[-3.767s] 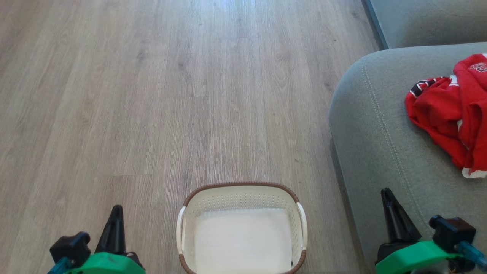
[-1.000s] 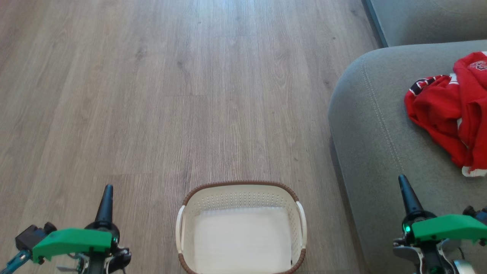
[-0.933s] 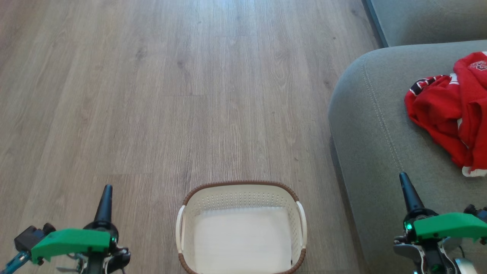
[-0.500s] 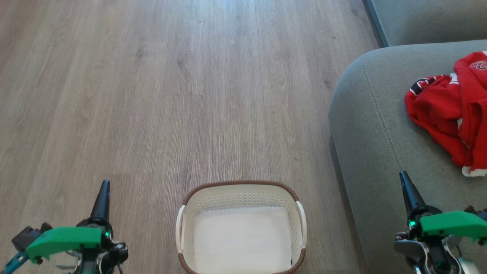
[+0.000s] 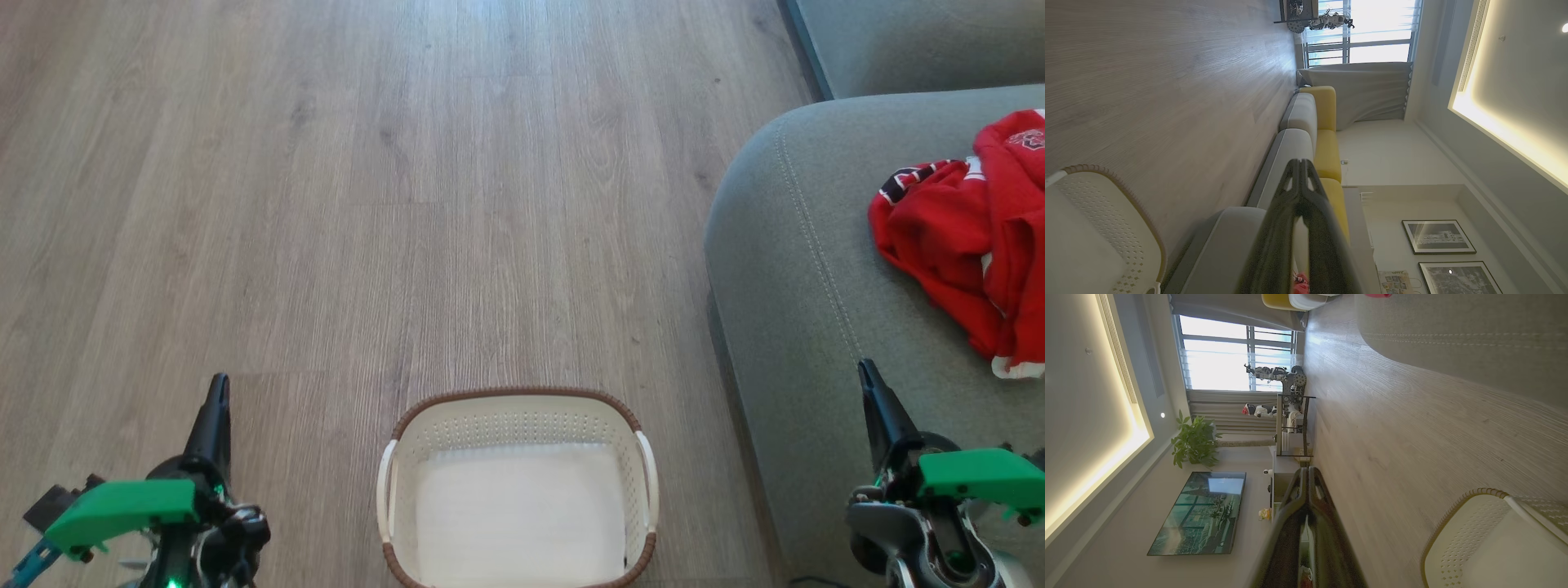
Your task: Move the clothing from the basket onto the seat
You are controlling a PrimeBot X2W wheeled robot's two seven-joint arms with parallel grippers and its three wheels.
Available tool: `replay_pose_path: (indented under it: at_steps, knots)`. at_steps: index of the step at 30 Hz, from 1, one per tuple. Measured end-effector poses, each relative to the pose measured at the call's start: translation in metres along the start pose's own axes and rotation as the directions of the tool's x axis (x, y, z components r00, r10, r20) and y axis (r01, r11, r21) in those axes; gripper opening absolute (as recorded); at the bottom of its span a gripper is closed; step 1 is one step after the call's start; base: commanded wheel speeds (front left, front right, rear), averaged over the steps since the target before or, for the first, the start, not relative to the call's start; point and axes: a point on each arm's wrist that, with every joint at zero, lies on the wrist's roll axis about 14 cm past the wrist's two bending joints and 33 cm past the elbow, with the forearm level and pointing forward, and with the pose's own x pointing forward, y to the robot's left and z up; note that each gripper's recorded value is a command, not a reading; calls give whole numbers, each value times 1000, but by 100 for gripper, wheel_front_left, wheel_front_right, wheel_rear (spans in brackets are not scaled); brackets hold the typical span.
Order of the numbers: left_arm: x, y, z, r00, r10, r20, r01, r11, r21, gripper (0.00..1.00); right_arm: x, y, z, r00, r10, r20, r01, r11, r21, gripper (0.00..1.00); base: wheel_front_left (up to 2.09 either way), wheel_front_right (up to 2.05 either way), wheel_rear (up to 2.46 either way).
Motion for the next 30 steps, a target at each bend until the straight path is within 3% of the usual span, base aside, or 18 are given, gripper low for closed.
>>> replay_pose_path:
  at_steps: [6,30]
  knots:
    - [2,-5,0,1000,-22,-4,22,997,-69,0,2,2,2,1000,6,5,-7,998,68,0,0,0,0]
    - [4,-8,-1,1000,-30,-4,30,997,-72,0,4,4,4,1000,14,8,-14,997,75,0,0,0,0]
